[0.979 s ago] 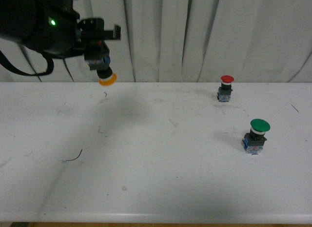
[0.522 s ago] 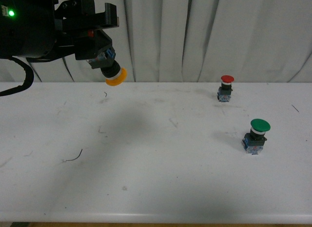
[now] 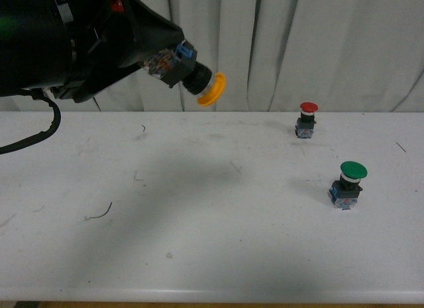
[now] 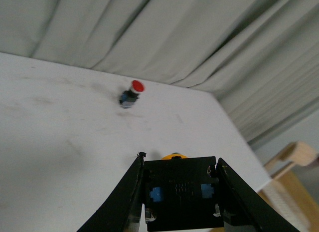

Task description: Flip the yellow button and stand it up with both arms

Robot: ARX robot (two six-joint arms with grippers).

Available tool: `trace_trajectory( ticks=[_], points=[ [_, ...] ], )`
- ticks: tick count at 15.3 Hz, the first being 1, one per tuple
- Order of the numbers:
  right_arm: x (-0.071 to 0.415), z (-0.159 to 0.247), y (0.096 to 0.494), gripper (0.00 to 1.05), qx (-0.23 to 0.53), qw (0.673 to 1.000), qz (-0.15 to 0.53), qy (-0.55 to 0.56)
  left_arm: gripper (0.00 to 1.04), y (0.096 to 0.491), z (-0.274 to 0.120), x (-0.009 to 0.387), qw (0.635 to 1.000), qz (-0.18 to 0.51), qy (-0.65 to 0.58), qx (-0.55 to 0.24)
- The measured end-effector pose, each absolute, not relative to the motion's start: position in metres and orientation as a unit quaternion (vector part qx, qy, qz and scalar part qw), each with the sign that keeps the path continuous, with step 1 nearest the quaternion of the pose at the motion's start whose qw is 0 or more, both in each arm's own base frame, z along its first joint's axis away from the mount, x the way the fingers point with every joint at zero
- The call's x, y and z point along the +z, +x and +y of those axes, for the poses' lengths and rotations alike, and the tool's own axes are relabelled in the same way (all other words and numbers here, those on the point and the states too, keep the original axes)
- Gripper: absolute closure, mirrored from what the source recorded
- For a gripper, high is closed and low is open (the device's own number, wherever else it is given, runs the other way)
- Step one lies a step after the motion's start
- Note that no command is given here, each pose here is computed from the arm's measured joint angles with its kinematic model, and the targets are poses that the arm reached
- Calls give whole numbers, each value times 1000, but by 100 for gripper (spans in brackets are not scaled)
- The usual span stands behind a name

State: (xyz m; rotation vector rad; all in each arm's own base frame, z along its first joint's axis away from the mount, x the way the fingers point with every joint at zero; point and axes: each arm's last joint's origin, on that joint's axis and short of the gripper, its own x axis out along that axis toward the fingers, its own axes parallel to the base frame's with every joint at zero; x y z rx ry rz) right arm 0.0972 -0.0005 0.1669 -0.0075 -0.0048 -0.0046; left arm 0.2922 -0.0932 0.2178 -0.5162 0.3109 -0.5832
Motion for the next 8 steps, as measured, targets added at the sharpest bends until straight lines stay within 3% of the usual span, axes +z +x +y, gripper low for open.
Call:
trace_trajectory(
  ticks=[3,8],
  points=[
    [167,0,97,6,-2,1000,-2,-4,69,281,-90,221,861,105,-350,-353],
    [167,0,97,6,-2,1000,-2,-4,69,284,-86,217,795,72,-472,-374]
  ],
)
